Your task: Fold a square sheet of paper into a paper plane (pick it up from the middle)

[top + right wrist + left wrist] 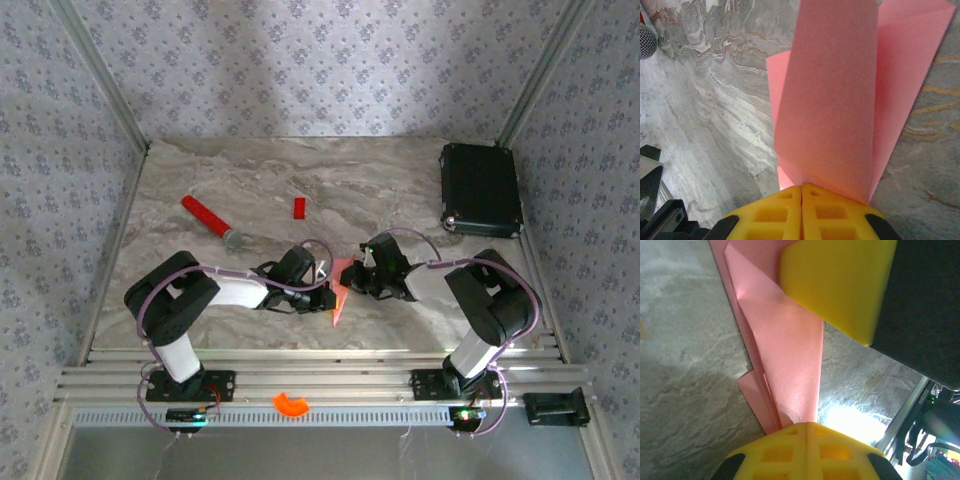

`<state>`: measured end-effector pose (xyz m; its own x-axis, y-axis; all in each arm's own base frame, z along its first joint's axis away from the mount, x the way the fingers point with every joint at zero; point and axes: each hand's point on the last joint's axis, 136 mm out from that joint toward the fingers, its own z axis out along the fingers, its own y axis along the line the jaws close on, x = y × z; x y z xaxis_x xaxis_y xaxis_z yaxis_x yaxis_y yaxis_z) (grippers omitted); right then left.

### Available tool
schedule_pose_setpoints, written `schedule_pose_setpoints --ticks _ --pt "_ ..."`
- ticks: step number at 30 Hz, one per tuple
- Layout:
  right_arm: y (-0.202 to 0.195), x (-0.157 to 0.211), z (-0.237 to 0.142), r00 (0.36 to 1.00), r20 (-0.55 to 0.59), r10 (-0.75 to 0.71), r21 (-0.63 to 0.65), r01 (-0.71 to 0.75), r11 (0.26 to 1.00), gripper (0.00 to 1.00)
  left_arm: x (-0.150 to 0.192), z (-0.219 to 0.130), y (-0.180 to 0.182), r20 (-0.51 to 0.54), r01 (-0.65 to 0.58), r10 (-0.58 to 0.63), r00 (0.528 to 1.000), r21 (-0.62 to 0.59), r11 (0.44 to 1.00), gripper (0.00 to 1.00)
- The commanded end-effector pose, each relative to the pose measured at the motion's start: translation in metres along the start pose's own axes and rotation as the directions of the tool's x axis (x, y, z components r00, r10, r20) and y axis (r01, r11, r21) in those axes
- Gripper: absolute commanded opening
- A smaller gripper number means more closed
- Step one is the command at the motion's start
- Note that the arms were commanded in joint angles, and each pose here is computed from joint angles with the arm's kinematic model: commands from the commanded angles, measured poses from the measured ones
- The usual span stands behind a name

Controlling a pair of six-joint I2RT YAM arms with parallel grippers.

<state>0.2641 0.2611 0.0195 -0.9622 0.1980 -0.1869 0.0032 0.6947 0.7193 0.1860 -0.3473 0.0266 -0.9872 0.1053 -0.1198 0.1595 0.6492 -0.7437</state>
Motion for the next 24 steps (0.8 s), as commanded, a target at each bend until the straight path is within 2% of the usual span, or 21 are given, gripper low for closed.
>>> schedule_pose_setpoints --ticks 1,14,24 --pt "-0.036 0.028 0.006 0.995 -0.082 0.052 0.139 -0.04 0.989 0.09 0.001 0.002 -0.002 -0.028 -0.01 0.01 1.0 0.011 1.0 0.0" --pt "-0.027 0.023 -0.002 0.997 -0.065 0.029 0.131 -0.021 0.991 0.09 -0.004 -0.002 -0.013 -0.016 -0.018 0.019 1.0 0.035 0.999 0.0" --pt "-0.029 0.026 -0.002 0.997 -0.065 0.038 0.129 -0.029 0.991 0.09 -0.013 -0.013 -0.029 0.033 -0.043 0.041 0.999 0.06 0.997 0.03"
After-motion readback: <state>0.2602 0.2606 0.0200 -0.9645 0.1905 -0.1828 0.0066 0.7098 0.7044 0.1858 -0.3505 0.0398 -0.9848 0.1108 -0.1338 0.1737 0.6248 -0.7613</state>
